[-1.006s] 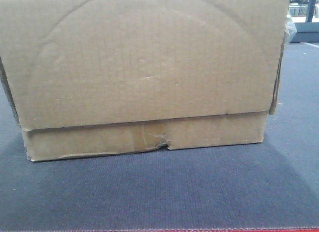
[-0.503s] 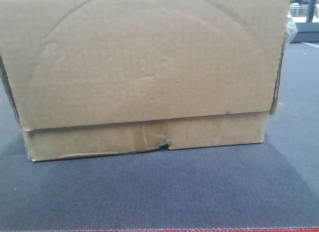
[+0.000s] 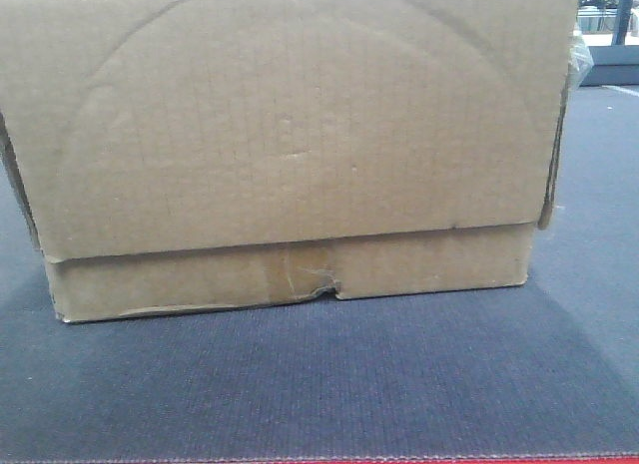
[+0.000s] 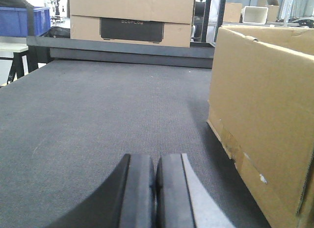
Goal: Grab carton from right shelf to conveyor
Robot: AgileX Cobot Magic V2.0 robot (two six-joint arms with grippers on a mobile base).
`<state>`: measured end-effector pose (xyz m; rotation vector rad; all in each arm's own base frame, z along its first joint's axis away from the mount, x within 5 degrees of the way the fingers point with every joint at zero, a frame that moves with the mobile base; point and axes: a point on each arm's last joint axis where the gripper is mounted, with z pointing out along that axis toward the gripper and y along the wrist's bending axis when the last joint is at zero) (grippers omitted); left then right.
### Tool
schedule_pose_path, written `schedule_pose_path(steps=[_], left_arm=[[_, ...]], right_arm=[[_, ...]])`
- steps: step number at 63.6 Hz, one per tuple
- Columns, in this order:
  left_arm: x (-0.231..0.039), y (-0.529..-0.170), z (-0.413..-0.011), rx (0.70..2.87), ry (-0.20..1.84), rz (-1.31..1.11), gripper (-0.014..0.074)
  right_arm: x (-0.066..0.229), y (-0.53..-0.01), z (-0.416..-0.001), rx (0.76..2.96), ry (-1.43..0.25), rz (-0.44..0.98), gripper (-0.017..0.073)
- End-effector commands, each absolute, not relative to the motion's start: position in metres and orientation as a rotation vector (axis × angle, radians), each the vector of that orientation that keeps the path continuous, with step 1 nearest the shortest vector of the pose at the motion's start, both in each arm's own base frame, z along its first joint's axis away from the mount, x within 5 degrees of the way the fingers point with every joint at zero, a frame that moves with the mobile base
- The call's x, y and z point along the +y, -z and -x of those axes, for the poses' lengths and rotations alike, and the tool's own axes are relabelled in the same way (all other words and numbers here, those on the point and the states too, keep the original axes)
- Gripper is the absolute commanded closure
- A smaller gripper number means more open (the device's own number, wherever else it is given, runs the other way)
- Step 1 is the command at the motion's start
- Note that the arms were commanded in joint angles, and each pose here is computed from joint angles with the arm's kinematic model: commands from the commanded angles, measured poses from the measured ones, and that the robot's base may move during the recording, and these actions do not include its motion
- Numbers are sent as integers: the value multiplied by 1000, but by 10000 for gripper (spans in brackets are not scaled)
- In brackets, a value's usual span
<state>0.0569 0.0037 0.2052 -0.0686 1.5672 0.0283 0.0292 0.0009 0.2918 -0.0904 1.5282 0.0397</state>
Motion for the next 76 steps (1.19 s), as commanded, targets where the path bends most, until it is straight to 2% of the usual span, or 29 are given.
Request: schedule_pose_path(steps=[1,13,21,76], left_arm=[[4,-208,-56,1541,-28,70,580],[4,-208,-56,1541,-28,70,580],[4,-208,-56,1541,-28,70,580],[4,-208,-56,1541,-28,70,580]], right_arm=[[3,-275,-37,1513,-26,79,627],[0,-231,-51,1536,-40,-52,627],[-2,-209,-56,1530,-24,-72,627],[-1,-207,-56,1545,-22,-69,627]])
